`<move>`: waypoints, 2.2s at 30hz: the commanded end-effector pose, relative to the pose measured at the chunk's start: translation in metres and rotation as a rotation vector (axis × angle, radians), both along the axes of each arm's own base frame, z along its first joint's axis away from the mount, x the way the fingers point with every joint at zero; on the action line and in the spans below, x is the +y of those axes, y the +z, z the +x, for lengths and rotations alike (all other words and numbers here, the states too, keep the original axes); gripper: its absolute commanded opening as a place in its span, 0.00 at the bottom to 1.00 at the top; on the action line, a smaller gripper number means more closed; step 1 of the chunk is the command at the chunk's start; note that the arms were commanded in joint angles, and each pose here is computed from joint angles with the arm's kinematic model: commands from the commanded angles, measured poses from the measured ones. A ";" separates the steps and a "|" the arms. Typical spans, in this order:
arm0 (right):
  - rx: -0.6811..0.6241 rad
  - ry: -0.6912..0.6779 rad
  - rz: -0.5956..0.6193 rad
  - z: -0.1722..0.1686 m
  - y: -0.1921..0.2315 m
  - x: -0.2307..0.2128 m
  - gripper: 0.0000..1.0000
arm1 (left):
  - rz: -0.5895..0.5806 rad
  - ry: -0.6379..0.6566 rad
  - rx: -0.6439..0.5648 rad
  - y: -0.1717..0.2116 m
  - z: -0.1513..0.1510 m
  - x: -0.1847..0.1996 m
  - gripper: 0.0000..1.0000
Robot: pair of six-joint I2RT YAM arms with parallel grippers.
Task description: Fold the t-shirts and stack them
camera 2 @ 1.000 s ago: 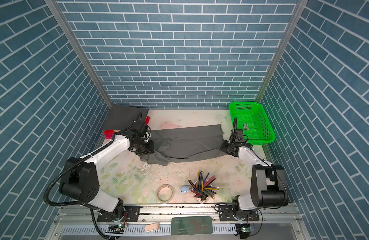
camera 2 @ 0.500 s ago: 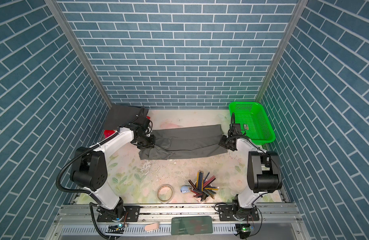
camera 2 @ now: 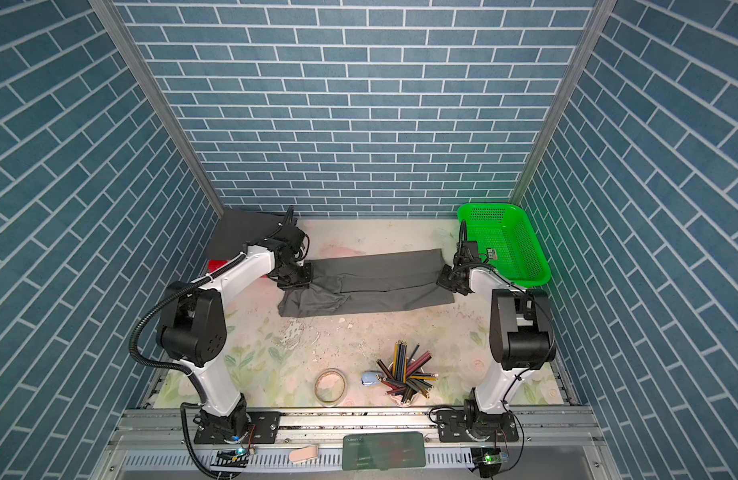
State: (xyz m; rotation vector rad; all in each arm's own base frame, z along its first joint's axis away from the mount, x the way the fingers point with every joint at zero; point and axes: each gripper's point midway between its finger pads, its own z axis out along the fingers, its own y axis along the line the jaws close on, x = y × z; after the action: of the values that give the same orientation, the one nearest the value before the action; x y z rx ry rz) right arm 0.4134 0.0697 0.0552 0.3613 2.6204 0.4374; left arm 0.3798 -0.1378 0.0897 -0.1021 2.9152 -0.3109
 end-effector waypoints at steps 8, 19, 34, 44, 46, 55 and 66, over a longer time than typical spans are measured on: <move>-0.003 0.009 -0.049 0.011 -0.001 -0.007 0.00 | 0.022 -0.004 0.009 -0.004 0.010 0.004 0.00; -0.003 0.014 -0.042 0.023 -0.002 -0.006 0.00 | 0.028 0.002 -0.004 -0.001 0.020 0.004 0.00; -0.002 0.027 -0.019 0.030 -0.005 -0.001 0.23 | 0.049 0.002 0.009 -0.012 0.026 0.006 0.00; -0.084 0.049 0.017 0.021 0.041 0.006 0.59 | 0.083 0.034 -0.074 0.022 0.035 0.017 0.62; -0.092 0.055 0.019 0.013 0.047 0.008 0.67 | 0.060 0.042 -0.089 0.029 0.035 0.017 0.65; -0.069 0.021 -0.040 -0.042 0.042 -0.010 0.89 | -0.104 0.049 -0.132 0.039 0.009 0.007 0.87; 0.018 -0.028 0.043 -0.066 -0.004 -0.009 0.75 | -0.464 0.157 -0.076 0.007 -0.036 -0.018 0.87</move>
State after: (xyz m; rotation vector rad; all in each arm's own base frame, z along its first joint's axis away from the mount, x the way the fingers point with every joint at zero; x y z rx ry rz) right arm 0.3407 0.0560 0.0533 0.3926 2.6462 0.4370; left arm 0.3333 -0.1419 0.0868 -0.3482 2.7632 -0.7838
